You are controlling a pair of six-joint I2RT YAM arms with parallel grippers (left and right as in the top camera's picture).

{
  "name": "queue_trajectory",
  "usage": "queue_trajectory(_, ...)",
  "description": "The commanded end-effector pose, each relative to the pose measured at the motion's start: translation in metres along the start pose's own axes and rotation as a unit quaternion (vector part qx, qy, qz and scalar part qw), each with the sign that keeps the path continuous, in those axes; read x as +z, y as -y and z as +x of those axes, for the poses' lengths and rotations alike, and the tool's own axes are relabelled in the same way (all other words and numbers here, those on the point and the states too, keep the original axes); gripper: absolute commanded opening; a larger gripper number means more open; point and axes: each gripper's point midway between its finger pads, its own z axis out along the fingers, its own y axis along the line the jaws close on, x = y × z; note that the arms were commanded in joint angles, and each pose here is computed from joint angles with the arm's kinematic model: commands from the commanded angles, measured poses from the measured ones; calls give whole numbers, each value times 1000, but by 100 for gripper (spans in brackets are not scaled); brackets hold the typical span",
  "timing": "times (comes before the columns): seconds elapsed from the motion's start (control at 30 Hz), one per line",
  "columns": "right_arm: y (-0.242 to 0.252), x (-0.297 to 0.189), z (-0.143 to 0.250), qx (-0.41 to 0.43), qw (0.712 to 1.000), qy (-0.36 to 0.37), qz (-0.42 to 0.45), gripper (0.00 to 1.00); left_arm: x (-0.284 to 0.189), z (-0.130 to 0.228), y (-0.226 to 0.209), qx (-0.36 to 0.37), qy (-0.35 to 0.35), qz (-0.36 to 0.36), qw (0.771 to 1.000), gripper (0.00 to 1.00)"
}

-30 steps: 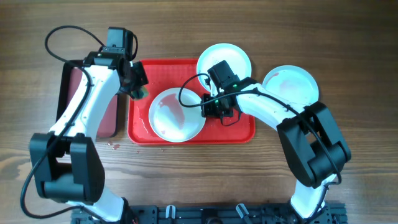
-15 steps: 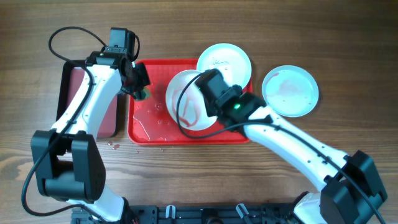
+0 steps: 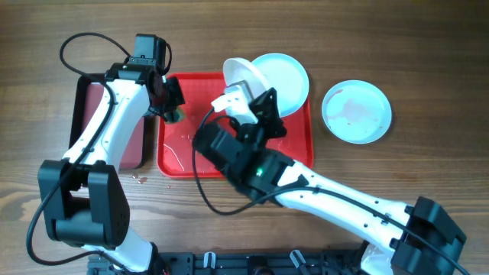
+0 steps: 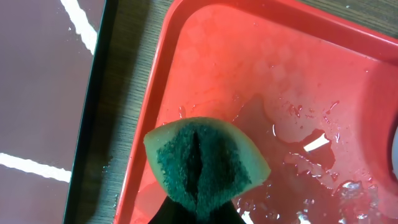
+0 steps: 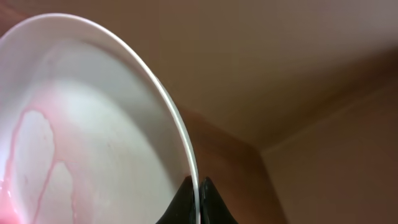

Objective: Clean dirty plates on tray and stack at the side
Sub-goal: 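Lift the scrubbed white plate with right gripper, then place the white plate onto the cleaned plate at the right side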

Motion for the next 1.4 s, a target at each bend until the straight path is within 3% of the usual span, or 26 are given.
queue_trajectory(0.0, 20, -9, -11, -17, 999, 9, 46, 4, 2, 2, 4, -2, -5, 6, 1000, 4)
queue_trajectory(0.37, 21, -11, -15, -17, 999, 13, 48, 4, 2, 2, 4, -2, -5, 6, 1000, 4)
queue_trajectory(0.5, -8, -11, -16, -21, 999, 24, -34, 4, 2, 2, 4, -2, -5, 6, 1000, 4)
queue_trajectory(0.53, -30, -13, -9, -20, 995, 19, -95, 4, 2, 2, 4, -3, -5, 6, 1000, 4)
queue_trajectory(0.63, -81, -31, 22, 41, 966, -45, -251, 4, 2, 2, 4, -2, -5, 6, 1000, 4)
queue_trajectory(0.73, -96, -39, 36, 116, 936, -109, -313, 4, 2, 2, 4, -2, -5, 6, 1000, 4)
queue_trajectory(0.9, -44, -18, 19, 256, 848, -158, -435, 4, 2, 2, 4, -2, -5, 6, 1000, 4)
queue_trajectory(0.93, -19, 2, 29, 305, 829, -187, -430, 4, 2, 2, 4, -3, -5, 6, 1000, 4)
queue_trajectory(1.03, 25, 47, 69, 374, 809, -253, -377, 4, 2, 2, 4, -3, -5, 6, 1000, 4)
queue_trajectory(1.17, 102, 111, 174, 472, 769, -369, -224, 4, 2, 1, 4, -3, -3, 6, 1000, 4)
queue_trajectory(1.37, 137, 143, 275, 509, 716, -463, -118, 4, 2, 0, 5, -2, -1, 7, 1000, 4)
